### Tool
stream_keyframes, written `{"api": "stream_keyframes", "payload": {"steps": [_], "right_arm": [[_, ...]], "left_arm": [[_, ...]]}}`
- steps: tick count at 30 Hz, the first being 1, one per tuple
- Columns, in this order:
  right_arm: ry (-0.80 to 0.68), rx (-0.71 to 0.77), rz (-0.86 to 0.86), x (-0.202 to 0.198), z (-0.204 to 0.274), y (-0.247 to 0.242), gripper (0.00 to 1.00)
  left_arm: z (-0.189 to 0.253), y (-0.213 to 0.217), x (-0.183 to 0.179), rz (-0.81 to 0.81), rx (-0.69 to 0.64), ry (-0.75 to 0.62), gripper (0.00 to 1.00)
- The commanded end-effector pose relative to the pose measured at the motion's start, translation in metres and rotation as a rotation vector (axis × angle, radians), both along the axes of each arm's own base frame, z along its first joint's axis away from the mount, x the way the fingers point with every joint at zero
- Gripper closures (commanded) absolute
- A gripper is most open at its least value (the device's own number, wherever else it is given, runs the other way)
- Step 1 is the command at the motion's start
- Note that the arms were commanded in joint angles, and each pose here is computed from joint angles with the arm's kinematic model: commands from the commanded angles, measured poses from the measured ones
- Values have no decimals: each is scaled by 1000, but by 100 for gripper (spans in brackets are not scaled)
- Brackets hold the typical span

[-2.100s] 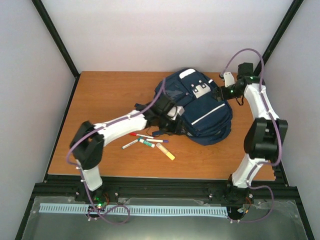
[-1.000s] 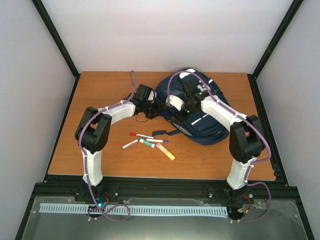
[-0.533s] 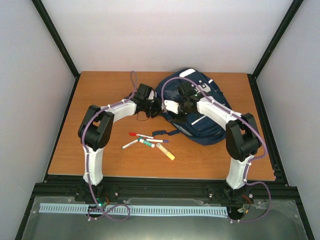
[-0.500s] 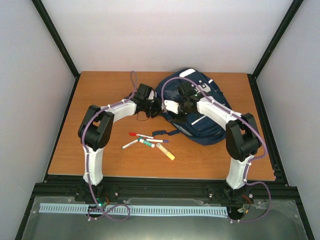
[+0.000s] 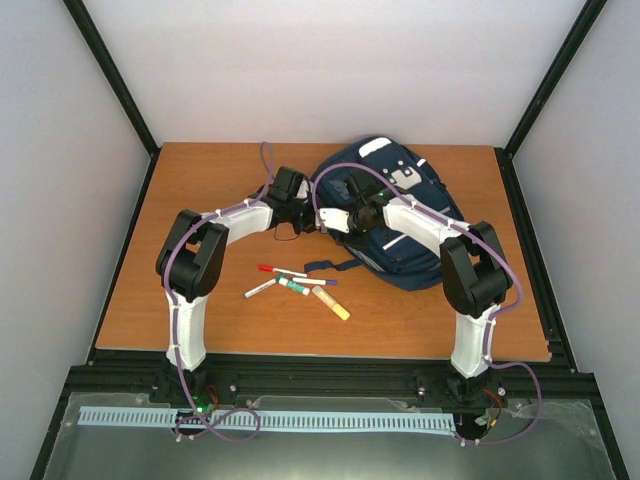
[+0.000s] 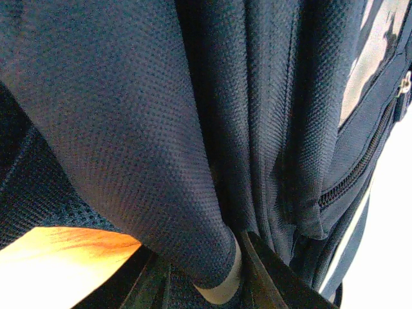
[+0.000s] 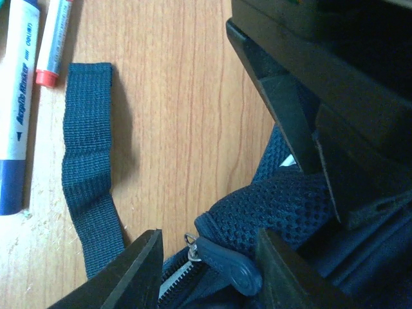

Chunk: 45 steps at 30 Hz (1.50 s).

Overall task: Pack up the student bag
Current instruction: Zip the student bag at the center of the board.

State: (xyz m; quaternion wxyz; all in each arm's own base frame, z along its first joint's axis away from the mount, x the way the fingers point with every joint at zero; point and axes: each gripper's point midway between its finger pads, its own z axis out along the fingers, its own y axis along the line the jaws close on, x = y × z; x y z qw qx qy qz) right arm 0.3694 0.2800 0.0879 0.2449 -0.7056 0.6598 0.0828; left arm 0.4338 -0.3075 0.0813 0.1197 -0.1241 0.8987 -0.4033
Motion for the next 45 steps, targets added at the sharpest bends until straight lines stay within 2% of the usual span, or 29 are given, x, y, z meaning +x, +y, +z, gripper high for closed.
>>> {"api": "stream_keyframes", "payload": {"steps": [1,7,9,14,32,45], "right_arm": [[-37,-23,23,2,4,-1,64],[-63,-19,14,5,12,-2,93],[-60,-10,18,3,15,-1,97],[-32,-5,34,-14,23,-2,97],[-8,-104,-4,-87,17,-63,97],[41,-108,-152,-115,16,-123,97]], "left_arm": [[13,-1,12,6,-39,-48,70],[11,-2,13,7,-40,-47,77],[11,-2,14,9,-40,-47,83],[6,0,19,25,-33,-44,99],[-4,22,25,71,-29,-42,99],[-9,34,24,88,-34,-33,99]]}}
